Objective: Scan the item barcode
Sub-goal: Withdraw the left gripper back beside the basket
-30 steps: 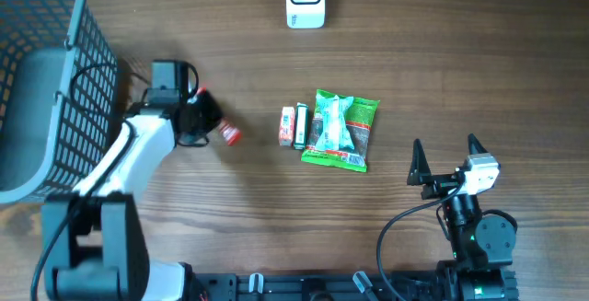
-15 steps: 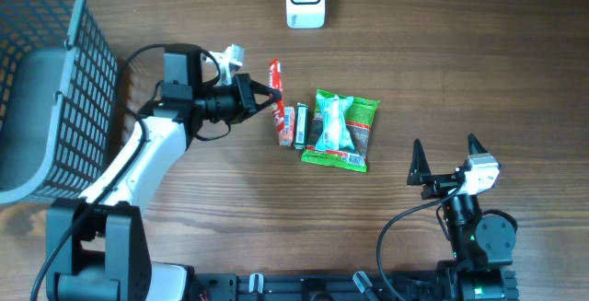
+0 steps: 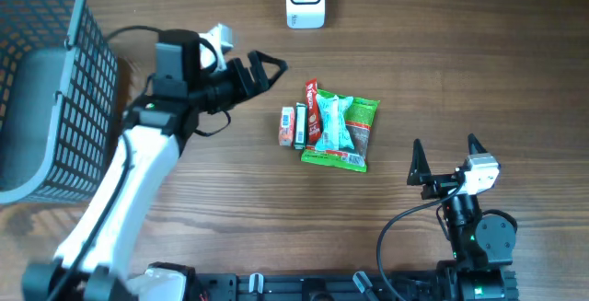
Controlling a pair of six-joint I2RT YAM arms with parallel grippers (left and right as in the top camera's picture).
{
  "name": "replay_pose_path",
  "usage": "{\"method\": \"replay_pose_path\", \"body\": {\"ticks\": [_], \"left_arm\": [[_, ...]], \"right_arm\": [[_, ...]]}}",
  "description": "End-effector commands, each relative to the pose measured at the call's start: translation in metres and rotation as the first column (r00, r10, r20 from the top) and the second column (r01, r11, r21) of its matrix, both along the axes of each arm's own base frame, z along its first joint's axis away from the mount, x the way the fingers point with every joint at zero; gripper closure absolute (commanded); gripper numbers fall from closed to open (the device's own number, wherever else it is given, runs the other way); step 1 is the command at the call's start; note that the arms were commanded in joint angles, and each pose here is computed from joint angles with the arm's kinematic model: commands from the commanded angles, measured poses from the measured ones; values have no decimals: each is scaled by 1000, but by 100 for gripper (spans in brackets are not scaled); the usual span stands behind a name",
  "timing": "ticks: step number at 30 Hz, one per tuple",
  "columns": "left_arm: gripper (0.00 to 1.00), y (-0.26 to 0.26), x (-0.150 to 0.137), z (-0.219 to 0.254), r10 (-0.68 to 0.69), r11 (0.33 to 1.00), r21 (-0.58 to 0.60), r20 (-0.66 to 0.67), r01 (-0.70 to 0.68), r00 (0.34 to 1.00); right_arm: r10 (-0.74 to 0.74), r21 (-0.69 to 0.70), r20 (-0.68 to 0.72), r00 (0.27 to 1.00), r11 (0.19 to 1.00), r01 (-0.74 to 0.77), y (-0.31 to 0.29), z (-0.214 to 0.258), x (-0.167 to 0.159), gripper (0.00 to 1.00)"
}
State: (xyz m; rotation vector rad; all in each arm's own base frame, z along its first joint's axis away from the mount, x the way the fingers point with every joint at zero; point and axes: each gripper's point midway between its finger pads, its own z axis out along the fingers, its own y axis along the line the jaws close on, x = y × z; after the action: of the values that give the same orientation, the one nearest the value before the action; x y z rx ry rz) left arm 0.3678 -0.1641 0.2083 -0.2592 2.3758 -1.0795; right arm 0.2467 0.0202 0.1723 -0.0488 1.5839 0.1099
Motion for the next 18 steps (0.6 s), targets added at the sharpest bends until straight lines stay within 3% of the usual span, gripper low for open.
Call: {"method": "replay_pose_path", "body": {"ticks": [1,4,8,18], "left_arm": [[0,54,8,10,189,943,259,102,-210,977],[0,97,0,-15,324,831,456,70,-319,943],[0,134,-6,-32,433,689,612,82,-388,898],[0,182,-4,-66,548,567,717,40,-406,835]], "right_arm": [[8,-11,5,1000,1000,-8,1,1,0,0],[8,-11,5,1000,1000,-8,1,1,0,0],[8,-12,5,1000,1000,-8,1,1,0,0],[8,-12,5,1000,1000,-8,1,1,0,0]]}}
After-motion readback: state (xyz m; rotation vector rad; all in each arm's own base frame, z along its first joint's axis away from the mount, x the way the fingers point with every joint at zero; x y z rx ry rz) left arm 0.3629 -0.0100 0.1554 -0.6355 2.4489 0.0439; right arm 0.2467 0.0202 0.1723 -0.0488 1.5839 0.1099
